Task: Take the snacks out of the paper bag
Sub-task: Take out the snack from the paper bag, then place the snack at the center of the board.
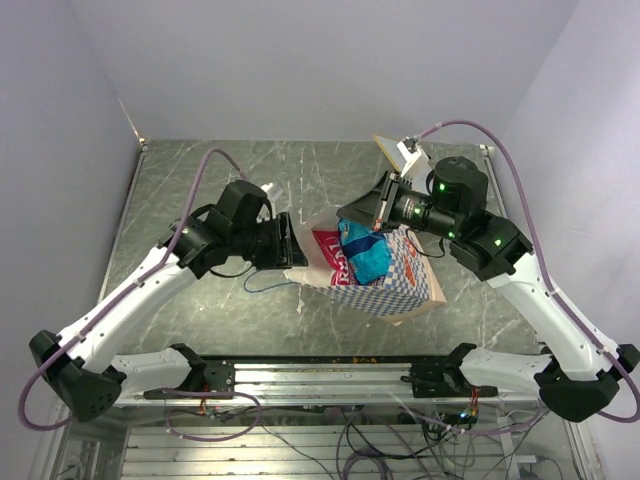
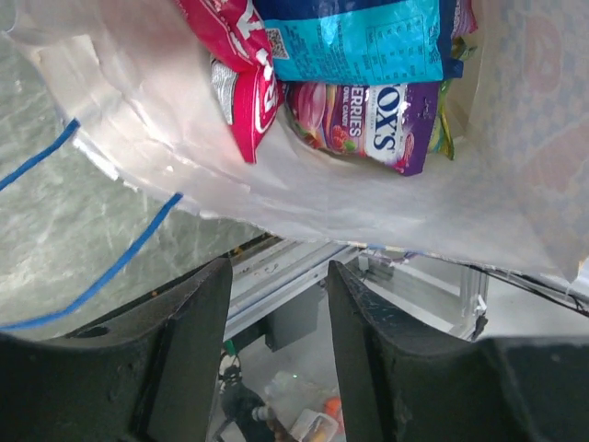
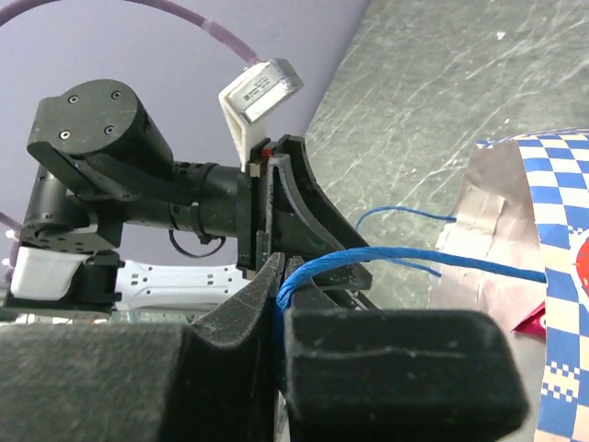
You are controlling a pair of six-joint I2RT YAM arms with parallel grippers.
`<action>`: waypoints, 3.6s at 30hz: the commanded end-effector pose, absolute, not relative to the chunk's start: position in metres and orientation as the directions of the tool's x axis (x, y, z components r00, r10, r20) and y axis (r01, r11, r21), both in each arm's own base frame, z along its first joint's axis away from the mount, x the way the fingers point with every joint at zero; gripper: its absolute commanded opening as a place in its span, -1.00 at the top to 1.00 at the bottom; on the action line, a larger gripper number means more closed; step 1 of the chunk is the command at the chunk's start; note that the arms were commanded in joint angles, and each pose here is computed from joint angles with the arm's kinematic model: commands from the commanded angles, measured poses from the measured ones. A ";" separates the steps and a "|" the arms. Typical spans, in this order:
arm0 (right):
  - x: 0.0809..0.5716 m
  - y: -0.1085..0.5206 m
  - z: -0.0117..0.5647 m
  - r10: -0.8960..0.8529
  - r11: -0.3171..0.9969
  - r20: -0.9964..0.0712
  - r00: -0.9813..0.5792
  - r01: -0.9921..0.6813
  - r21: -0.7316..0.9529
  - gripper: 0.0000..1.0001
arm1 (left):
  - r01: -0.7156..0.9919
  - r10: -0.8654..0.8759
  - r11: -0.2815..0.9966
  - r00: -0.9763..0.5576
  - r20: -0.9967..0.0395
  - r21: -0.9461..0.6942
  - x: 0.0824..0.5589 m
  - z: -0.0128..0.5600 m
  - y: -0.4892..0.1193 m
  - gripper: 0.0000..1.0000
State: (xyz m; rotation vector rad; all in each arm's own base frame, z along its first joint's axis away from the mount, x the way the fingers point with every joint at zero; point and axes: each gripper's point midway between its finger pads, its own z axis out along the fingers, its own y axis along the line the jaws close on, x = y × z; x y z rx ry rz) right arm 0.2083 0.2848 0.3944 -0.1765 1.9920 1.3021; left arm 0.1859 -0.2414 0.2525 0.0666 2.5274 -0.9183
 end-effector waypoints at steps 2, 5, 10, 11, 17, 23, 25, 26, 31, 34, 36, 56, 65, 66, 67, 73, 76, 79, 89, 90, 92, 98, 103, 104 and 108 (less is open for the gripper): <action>0.220 0.281 0.407 0.314 0.501 -0.670 -0.672 -0.483 0.718 1.00 | 0.183 -0.179 0.711 -0.887 -0.426 -0.679 0.218 0.250 -0.276 -0.03; 0.222 0.280 0.408 0.312 0.509 -0.680 -0.664 -0.488 0.709 1.00 | 0.155 -0.216 0.736 -0.869 -0.446 -0.658 0.237 0.239 -0.288 -0.02; 0.224 0.268 0.409 0.372 0.531 -0.673 -0.639 -0.448 0.719 1.00 | 0.083 -0.250 0.781 -0.867 -0.431 -0.619 0.260 0.198 -0.309 -0.02; 0.223 0.264 0.410 0.386 0.534 -0.674 -0.630 -0.443 0.720 1.00 | 0.071 -0.256 0.785 -0.867 -0.427 -0.615 0.263 0.190 -0.311 -0.03; 0.222 0.247 0.418 0.417 0.573 -0.701 -0.578 -0.431 0.697 1.00 | 0.040 -0.253 0.832 -0.859 -0.444 -0.553 0.284 0.158 -0.318 -0.22; 0.220 0.251 0.416 0.427 0.539 -0.682 -0.595 -0.438 0.719 1.00 | 0.033 -0.231 0.851 -0.873 -0.430 -0.525 0.298 0.125 -0.333 -0.33; 0.218 0.250 0.416 0.430 0.536 -0.680 -0.594 -0.438 0.722 1.00 | 0.040 -0.214 0.863 -0.874 -0.436 -0.504 0.305 0.119 -0.337 -0.37; 0.218 0.249 0.415 0.432 0.541 -0.681 -0.591 -0.434 0.720 1.00 | 0.047 -0.206 0.865 -0.875 -0.438 -0.500 0.308 0.117 -0.340 -0.38; 0.219 0.243 0.416 0.440 0.559 -0.688 -0.577 -0.423 0.713 1.00 | 0.076 -0.184 0.866 -0.871 -0.456 -0.494 0.324 0.114 -0.354 -0.27; 0.220 0.240 0.413 0.438 0.576 -0.691 -0.576 -0.410 0.707 1.00 | 0.085 -0.182 0.872 -0.858 -0.481 -0.482 0.332 0.118 -0.355 -0.02; 0.219 0.241 0.414 0.434 0.575 -0.690 -0.579 -0.411 0.707 1.00 | 0.081 -0.196 0.867 -0.851 -0.487 -0.492 0.334 0.126 -0.356 0.36; 0.240 0.238 0.409 0.378 0.672 -0.766 -0.520 -0.415 0.613 1.00 | 0.284 -0.196 0.713 -0.797 -0.571 -0.641 0.298 0.265 -0.354 0.86; 0.246 0.229 0.411 0.408 0.693 -0.774 -0.484 -0.388 0.608 1.00 | 0.369 -0.169 0.645 -0.785 -0.596 -0.669 0.275 0.324 -0.350 0.86; 0.246 0.229 0.409 0.409 0.695 -0.774 -0.483 -0.385 0.607 1.00 | 0.382 -0.165 0.639 -0.780 -0.603 -0.668 0.273 0.331 -0.349 0.86; 0.247 0.228 0.407 0.412 0.697 -0.774 -0.480 -0.381 0.607 1.00 | 0.399 -0.161 0.630 -0.772 -0.615 -0.666 0.272 0.340 -0.349 0.86; 0.248 0.225 0.406 0.422 0.705 -0.768 -0.482 -0.358 0.612 1.00 | 0.465 -0.167 0.559 -0.748 -0.643 -0.686 0.262 0.388 -0.351 0.86; 0.246 0.218 0.405 0.429 0.716 -0.771 -0.471 -0.343 0.608 1.00 | 0.485 -0.186 0.530 -0.734 -0.653 -0.696 0.258 0.411 -0.349 0.86; 0.247 0.210 0.404 0.446 0.729 -0.772 -0.452 -0.317 0.606 1.00 | 0.502 -0.201 0.515 -0.717 -0.668 -0.694 0.255 0.433 -0.347 0.86; 0.250 0.181 0.410 0.488 0.778 -0.786 -0.378 -0.220 0.589 1.00 | 0.526 -0.269 0.547 -0.626 -0.732 -0.651 0.268 0.489 -0.311 0.86; 0.250 0.178 0.411 0.491 0.781 -0.789 -0.368 -0.216 0.587 1.00 | 0.526 -0.282 0.556 -0.609 -0.741 -0.644 0.272 0.495 -0.303 0.86; 0.249 0.173 0.414 0.496 0.785 -0.795 -0.350 -0.211 0.583 1.00 | 0.526 -0.313 0.572 -0.570 -0.760 -0.629 0.279 0.512 -0.284 0.86; 0.250 0.163 0.423 0.494 0.803 -0.814 -0.307 -0.199 0.562 1.00 | 0.471 -0.392 0.650 -0.465 -0.794 -0.596 0.313 0.536 -0.226 0.86; 0.249 0.161 0.427 0.484 0.810 -0.822 -0.300 -0.202 0.551 1.00 | 0.300 -0.500 0.710 -0.423 -0.756 -0.637 0.358 0.522 -0.163 0.86; 0.249 0.161 0.427 0.482 0.811 -0.822 -0.302 -0.201 0.550 1.00 | 0.266 -0.527 0.707 -0.420 -0.739 -0.656 0.368 0.517 -0.152 0.86; 0.250 0.162 0.427 0.469 0.817 -0.828 -0.308 -0.203 0.539 1.00 | 0.111 -0.634 0.676 -0.416 -0.652 -0.728 0.410 0.483 -0.111 0.86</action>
